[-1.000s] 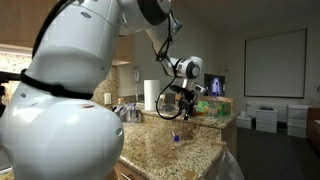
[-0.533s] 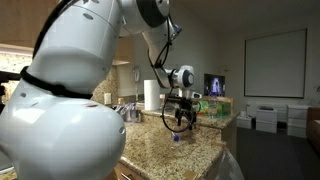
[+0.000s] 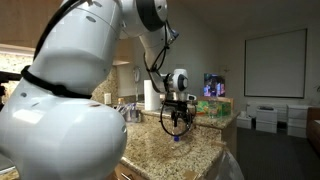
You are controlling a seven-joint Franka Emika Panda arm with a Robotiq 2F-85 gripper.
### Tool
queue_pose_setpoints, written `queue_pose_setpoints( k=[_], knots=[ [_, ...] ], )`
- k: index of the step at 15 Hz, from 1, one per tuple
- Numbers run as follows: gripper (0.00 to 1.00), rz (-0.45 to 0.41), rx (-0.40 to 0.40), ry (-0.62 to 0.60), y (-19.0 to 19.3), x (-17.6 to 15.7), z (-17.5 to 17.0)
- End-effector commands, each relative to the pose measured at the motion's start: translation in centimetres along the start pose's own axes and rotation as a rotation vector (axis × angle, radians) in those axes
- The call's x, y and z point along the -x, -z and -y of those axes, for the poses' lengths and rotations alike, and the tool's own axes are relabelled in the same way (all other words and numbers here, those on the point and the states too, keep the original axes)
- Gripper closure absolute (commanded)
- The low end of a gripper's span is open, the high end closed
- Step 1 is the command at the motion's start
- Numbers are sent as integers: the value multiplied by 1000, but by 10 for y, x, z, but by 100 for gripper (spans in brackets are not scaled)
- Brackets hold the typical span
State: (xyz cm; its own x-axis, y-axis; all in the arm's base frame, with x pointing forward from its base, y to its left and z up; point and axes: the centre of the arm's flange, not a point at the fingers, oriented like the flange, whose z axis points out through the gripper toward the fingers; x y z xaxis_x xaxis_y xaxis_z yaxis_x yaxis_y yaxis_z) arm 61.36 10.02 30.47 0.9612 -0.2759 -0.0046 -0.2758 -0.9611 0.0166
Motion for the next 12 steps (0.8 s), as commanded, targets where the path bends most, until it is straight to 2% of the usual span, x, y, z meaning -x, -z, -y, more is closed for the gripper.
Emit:
queue_pose_setpoints(
  k=[1, 3, 5, 9, 12],
  knots=[
    [0, -37, -36, 87, -40, 13, -21],
    [0, -36, -51, 130, -56, 14, -34],
    [0, -30, -115, 184, -65, 13, -44],
    [0, -53, -262, 288, -53, 5, -47],
    [0, -60, -332, 356, -44, 3, -42]
  ],
)
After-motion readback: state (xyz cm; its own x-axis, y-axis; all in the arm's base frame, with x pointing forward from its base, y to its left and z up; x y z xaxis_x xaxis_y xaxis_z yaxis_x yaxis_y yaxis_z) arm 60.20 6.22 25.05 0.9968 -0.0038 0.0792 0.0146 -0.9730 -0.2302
